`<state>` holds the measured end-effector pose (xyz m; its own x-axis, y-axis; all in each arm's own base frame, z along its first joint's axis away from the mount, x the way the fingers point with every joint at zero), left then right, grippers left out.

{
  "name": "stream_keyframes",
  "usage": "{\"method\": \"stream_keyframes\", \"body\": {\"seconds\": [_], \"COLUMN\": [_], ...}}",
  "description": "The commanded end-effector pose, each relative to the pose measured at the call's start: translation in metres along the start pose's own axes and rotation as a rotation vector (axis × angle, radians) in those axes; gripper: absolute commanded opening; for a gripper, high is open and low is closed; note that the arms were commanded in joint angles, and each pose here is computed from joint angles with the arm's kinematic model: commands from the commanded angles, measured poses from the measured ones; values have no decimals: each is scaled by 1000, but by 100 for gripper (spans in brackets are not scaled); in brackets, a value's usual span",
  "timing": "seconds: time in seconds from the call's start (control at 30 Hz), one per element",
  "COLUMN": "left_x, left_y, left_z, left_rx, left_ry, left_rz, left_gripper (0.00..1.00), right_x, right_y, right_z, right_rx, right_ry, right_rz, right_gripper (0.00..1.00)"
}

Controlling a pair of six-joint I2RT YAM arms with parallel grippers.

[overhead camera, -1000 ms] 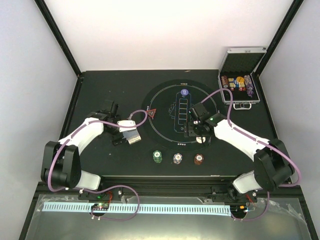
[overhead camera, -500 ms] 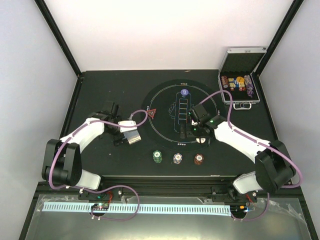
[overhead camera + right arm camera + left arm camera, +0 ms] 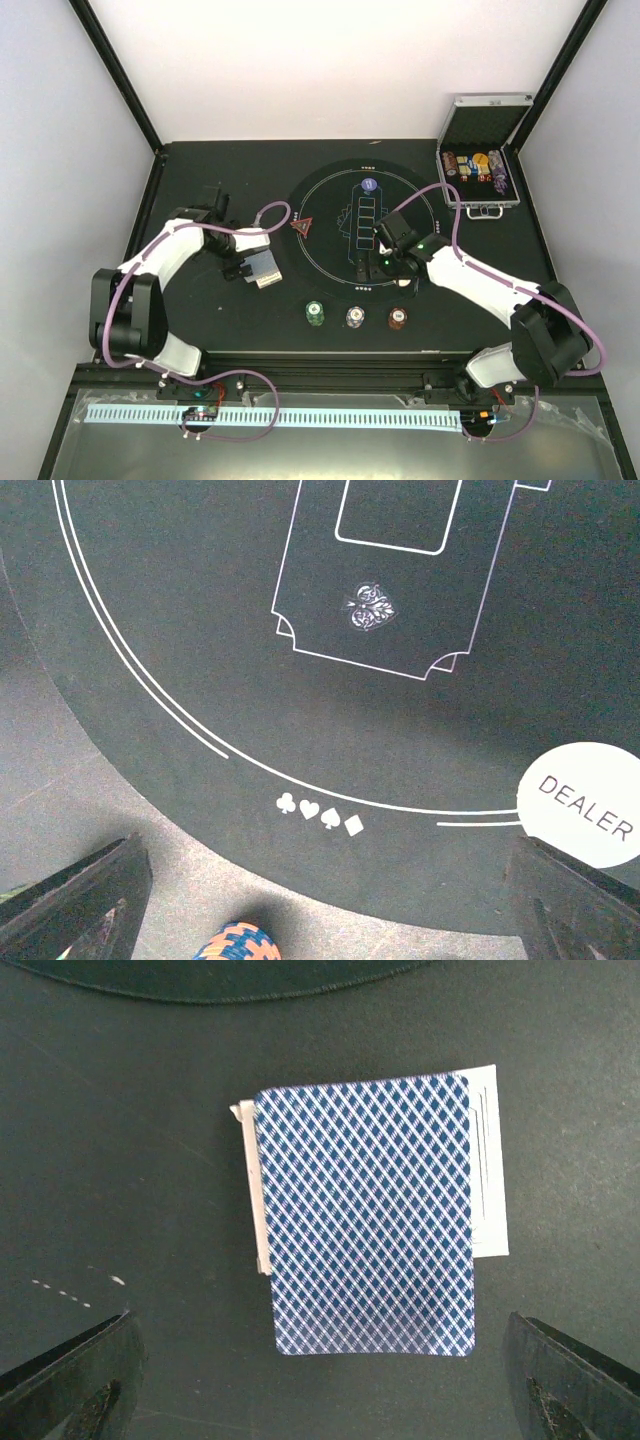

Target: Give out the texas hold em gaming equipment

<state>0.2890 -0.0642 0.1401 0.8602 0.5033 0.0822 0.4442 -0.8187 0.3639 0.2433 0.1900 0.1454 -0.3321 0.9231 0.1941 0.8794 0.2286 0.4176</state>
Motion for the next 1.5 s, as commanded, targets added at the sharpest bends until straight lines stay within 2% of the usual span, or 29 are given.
{"method": "stream_keyframes", "body": {"seconds": [0.0, 1.03, 1.47], "left_x": [-2, 1, 3], "left_y": [-2, -6, -9], "left_z": [-1, 31, 40], "left_rx": [7, 45, 45], "left_ry": [-91, -173, -158], "left_rz": [11, -35, -46], "left_gripper": [99, 99, 99], "right_x": [7, 15, 21], "right_y": [3, 2, 8], "right_z": [-7, -8, -12], "right_rx": [-27, -8, -22], "right_ry": [32, 33, 48], "right_rz": [-2, -32, -36], "right_gripper": [99, 100, 100]}}
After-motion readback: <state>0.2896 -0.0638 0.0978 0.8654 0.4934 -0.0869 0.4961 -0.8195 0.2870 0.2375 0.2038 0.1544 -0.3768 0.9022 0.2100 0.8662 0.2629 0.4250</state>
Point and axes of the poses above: each gripper's point midway between its finger pads, its own z axis out along the fingers, its own x axis along the line the jaws close on, y = z × x, the point moved 6 cm from there along -z, back along the fingers, and after that the axes turned 10 degrees about -z, right-handed, at the moved point
